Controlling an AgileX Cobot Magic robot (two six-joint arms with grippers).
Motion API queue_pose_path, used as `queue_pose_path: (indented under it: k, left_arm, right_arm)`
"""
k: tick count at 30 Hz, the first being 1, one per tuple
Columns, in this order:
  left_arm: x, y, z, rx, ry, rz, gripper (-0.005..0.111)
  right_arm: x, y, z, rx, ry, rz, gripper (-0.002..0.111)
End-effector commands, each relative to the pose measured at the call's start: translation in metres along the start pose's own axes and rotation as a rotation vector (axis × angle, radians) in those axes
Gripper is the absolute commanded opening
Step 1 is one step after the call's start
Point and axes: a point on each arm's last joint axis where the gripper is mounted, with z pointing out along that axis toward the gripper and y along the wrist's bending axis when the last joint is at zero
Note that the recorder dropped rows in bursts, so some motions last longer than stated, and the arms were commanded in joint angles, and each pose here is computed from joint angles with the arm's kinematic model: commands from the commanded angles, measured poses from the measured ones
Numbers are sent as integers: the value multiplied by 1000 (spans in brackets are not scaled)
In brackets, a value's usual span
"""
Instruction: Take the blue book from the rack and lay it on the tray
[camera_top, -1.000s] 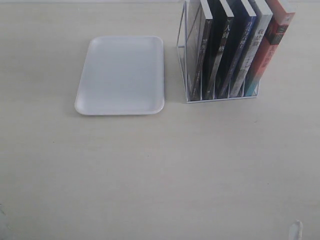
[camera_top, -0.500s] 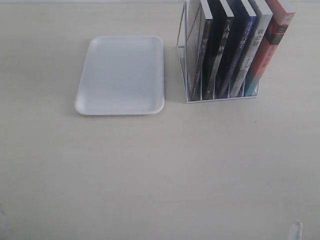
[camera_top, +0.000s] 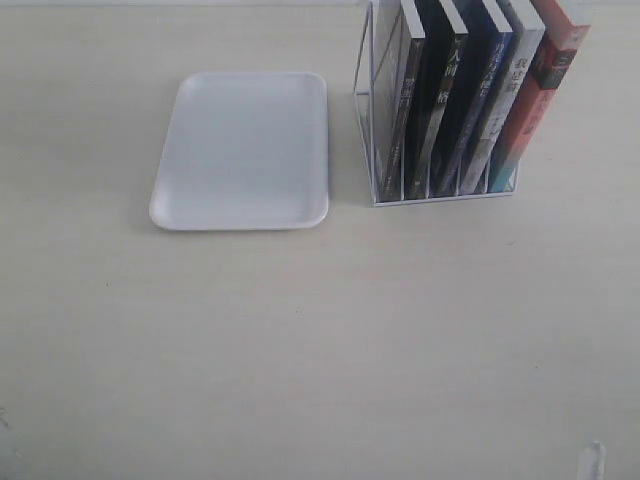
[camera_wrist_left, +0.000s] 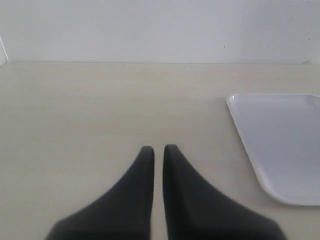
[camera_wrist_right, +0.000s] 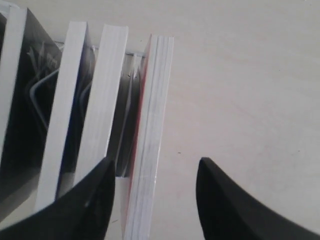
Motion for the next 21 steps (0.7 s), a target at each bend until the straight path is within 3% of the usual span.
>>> queue_pose_path:
  k: [1, 21]
  left_arm:
    - [1, 0, 0, 8, -4, 6, 6]
    - [1, 0, 0, 8, -4, 6, 6]
  right_arm:
    - [7, -5, 8, 51, 36, -16, 48]
    - [9, 1, 11, -4, 49, 4, 47]
